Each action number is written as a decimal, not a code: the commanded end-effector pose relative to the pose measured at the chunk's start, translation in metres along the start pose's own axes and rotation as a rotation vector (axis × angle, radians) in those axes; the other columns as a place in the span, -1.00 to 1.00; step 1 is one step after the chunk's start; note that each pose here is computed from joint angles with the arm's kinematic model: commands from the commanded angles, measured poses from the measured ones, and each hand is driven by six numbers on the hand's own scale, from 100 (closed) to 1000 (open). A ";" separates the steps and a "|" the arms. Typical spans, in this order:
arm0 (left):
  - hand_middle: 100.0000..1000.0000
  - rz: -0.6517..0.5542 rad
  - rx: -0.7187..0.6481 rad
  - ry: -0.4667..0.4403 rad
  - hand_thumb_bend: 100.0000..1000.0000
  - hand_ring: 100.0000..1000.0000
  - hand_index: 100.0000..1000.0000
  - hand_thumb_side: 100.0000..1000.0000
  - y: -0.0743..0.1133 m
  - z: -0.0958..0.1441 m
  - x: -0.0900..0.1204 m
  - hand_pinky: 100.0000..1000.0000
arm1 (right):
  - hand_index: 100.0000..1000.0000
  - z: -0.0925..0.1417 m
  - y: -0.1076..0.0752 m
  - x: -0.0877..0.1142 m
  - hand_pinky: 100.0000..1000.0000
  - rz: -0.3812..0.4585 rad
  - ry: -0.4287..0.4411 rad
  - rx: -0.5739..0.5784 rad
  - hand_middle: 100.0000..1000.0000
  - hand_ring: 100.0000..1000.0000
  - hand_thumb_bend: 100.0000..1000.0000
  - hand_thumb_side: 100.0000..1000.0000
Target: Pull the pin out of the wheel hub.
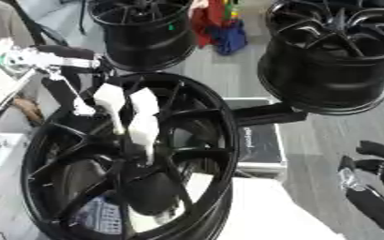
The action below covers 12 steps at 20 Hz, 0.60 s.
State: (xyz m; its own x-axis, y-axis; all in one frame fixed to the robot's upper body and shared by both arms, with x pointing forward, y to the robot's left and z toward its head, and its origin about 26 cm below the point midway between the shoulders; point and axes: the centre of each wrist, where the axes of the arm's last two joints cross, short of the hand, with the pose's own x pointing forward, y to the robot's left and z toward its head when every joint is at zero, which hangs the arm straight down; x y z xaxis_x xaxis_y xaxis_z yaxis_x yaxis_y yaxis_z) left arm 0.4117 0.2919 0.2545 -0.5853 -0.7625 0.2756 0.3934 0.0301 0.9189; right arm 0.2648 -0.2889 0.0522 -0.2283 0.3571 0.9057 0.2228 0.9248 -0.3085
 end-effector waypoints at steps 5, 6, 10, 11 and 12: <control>-0.12 0.024 0.182 0.211 -0.61 -0.17 0.18 -1.00 0.021 0.072 -0.037 0.15 | 0.42 -0.003 -0.006 0.003 0.39 0.014 -0.017 -0.016 0.22 0.10 -0.75 -1.00; -0.12 0.046 0.183 0.259 -0.61 -0.17 0.19 -1.00 0.013 0.080 -0.048 0.15 | 0.42 -0.004 -0.006 0.003 0.39 0.014 -0.018 -0.017 0.22 0.10 -0.75 -1.00; -0.10 0.175 0.173 0.492 -0.61 -0.15 0.22 -1.00 -0.032 0.110 -0.098 0.15 | 0.42 -0.004 -0.006 0.004 0.39 0.013 -0.021 -0.022 0.22 0.10 -0.75 -1.00; -0.08 0.214 0.165 0.552 -0.60 -0.13 0.24 -1.00 -0.047 0.118 -0.110 0.16 | 0.42 -0.005 -0.006 0.004 0.39 0.013 -0.023 -0.024 0.22 0.10 -0.75 -1.00; -0.04 0.246 0.156 0.599 -0.60 -0.10 0.27 -1.00 -0.061 0.124 -0.120 0.18 | 0.42 -0.005 -0.006 0.005 0.39 0.012 -0.024 -0.026 0.22 0.10 -0.75 -1.00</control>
State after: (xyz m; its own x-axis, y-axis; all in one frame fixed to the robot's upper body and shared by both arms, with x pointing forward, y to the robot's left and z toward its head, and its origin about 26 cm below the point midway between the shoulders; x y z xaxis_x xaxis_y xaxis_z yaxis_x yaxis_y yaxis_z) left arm 0.3743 0.4435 0.1867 -0.0328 -0.9382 0.3445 0.3801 0.3071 0.8725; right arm 0.2651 -0.2915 0.0530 -0.2272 0.3600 0.9049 0.2379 0.9215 -0.3069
